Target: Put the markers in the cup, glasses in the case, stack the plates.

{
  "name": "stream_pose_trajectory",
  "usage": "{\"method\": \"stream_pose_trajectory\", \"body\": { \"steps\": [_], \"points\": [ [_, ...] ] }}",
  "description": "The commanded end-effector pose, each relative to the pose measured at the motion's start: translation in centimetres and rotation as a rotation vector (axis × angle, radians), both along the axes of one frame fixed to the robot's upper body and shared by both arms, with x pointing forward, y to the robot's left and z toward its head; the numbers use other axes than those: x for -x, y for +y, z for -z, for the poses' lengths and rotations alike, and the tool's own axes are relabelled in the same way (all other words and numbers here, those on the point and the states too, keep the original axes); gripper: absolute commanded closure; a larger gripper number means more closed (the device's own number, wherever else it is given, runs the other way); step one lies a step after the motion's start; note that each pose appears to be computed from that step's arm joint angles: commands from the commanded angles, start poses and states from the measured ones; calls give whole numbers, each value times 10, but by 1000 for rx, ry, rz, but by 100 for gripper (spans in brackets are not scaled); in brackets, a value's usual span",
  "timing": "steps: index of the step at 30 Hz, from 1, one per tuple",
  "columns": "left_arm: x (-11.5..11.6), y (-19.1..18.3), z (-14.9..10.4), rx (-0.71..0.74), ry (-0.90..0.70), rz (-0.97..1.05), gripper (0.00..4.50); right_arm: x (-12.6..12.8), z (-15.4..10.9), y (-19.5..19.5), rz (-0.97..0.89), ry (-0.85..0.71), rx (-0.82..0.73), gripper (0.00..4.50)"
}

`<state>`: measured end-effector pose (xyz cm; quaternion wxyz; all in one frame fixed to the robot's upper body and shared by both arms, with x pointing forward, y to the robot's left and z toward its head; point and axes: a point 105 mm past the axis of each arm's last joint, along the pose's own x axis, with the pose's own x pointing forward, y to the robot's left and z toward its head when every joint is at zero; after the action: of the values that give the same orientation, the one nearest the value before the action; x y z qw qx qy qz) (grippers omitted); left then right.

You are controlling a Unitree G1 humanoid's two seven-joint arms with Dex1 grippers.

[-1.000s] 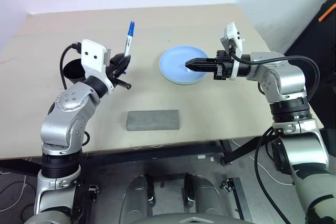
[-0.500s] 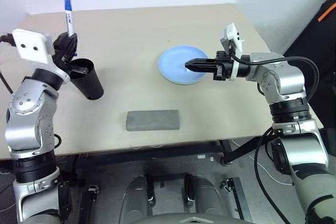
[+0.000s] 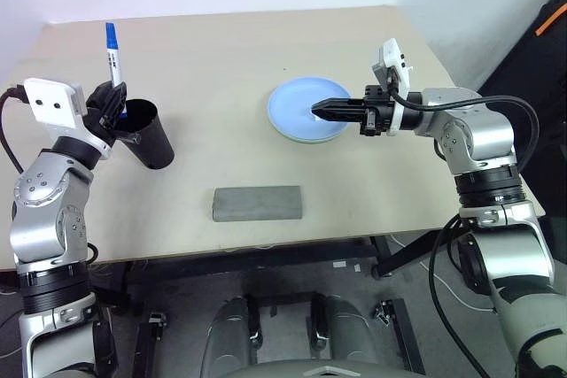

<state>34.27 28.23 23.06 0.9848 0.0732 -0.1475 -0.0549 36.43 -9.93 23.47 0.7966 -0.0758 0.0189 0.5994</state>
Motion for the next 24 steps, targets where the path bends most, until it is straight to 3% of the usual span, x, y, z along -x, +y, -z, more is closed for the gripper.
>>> {"method": "stream_pose_trajectory", "body": {
  "steps": [1,8,17,24],
  "points": [
    [5,0,-15,-28,-50,-18,251,3,-17,-3,-3,-62,-13,450],
    [8,-2,-20,-52,-59,-31,6,1,-15,-1,0,-59,-12,450],
    [24,-9,-26,-27,-82,52,2,0,-17,1,-16,-59,-22,450],
    [43,-13,-16,6,-8,194,2,-1,-14,-2,-20,-44,-19,450]
  ]
}}
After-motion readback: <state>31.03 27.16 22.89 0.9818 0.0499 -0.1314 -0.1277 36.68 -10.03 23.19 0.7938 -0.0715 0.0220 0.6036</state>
